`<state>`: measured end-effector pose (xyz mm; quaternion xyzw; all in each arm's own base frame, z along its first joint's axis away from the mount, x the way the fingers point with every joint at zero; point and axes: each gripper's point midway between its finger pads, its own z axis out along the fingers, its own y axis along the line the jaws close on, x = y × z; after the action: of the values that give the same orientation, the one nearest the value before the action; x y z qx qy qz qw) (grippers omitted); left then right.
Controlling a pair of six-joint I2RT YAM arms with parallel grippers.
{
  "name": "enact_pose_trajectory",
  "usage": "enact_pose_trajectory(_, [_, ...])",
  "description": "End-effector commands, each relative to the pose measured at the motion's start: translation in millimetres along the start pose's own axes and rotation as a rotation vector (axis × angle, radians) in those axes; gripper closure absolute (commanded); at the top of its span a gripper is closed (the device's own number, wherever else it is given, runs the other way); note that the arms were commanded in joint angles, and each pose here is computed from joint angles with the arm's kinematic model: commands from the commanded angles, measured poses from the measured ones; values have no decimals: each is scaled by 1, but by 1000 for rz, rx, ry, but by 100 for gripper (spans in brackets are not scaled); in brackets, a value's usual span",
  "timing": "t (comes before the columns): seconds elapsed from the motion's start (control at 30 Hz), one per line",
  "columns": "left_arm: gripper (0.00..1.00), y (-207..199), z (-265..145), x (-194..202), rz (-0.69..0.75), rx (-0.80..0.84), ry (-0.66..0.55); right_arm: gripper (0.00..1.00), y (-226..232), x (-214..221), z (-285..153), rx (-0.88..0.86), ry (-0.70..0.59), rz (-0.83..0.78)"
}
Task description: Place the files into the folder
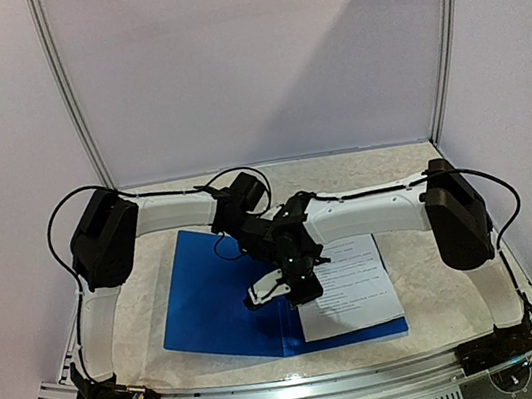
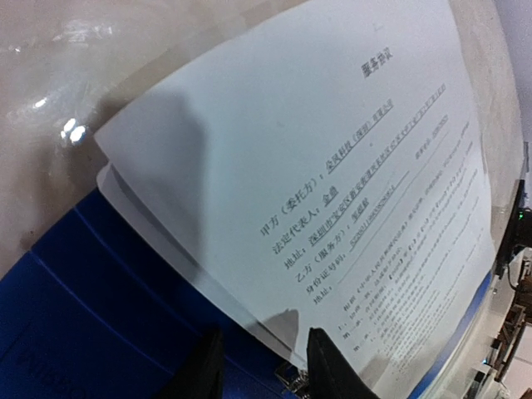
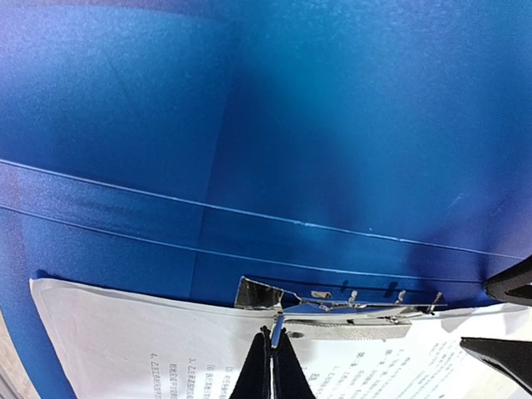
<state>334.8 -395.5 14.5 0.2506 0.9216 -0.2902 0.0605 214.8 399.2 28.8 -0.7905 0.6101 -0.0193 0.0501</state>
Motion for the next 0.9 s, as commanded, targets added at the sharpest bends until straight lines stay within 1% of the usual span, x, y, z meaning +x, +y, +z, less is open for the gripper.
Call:
enact_pose_trajectory(0.0, [64, 22, 31, 37, -37, -58, 119, 100, 44, 15, 54, -199, 110, -30])
enact_pose_trajectory(0.13, [64, 22, 33, 38, -37, -57, 122, 100, 51, 25, 72, -230, 163, -33])
enact_pose_trajectory(0.17, [64, 22, 33, 38, -36, -56, 122, 100, 50, 29, 75, -218, 189, -37])
enact_pose_trajectory(0.23, [64, 21, 33, 37, -33, -53, 121, 100, 47, 28, 78, -201, 191, -32])
enact_pose_trajectory(0.3, [64, 21, 33, 37, -34, -53, 122, 100, 39, 19, 77, -167, 154, -11])
enact_pose_trajectory(0.43, [64, 21, 34, 39, -35, -54, 126, 100, 22, -5, 61, -115, 63, 16])
enact_pose_trajectory(0.63, [64, 16, 39, 44, -28, -49, 142, 100, -8, -36, 17, 18, -93, 30])
enact_pose_trajectory(0.73, [64, 13, 39, 45, -21, -44, 143, 100, -10, -38, 12, 27, -106, 26])
enact_pose_trajectory(0.87, [63, 12, 38, 44, -19, -43, 140, 100, -1, -27, 35, -16, -39, 26])
